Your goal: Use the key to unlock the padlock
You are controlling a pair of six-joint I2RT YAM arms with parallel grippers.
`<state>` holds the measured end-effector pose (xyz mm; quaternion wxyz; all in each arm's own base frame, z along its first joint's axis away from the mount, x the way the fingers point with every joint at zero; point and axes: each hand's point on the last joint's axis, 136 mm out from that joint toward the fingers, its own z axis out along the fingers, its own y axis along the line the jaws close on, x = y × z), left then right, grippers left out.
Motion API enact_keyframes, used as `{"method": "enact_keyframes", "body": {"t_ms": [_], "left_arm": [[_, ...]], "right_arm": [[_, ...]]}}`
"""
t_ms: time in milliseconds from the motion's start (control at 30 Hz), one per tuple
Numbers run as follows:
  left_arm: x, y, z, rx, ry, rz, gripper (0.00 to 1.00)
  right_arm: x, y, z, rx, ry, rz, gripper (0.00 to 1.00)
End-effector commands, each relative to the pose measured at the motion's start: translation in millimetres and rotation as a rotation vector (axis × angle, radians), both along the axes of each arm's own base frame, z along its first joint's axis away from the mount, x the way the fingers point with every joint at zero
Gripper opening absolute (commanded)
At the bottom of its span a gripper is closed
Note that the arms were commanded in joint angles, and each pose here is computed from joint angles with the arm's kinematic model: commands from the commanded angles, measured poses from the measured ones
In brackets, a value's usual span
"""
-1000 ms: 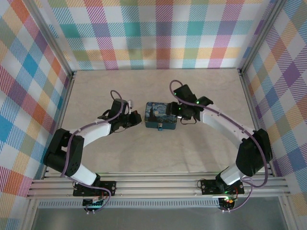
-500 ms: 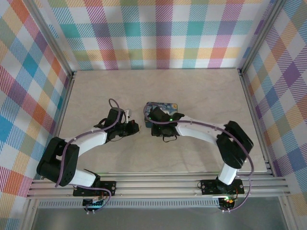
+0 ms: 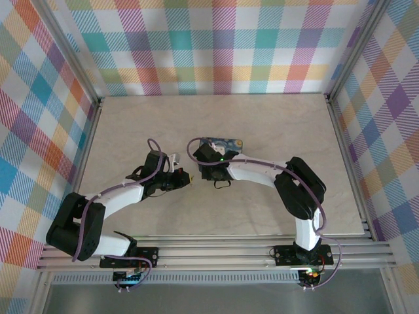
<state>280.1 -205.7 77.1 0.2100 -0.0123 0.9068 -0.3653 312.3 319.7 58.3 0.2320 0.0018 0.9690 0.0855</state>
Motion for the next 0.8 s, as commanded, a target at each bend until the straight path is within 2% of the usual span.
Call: {"method": "enact_keyframes", "body": {"t_ms": [0, 767], "left_arm": [[-1.6, -5.7, 4.8, -0.018, -0.037, -0.041, 0.00], [-4.9, -5.6, -4.1, -0.012, -0.021, -0.053, 0.00]], "right_arm": [[12.8, -8.3, -0.7, -0.037, -0.025, -0.031, 0.44], [11.3, -29.2, -14.6, -0.112, -0.011, -0.048, 0.46]]}}
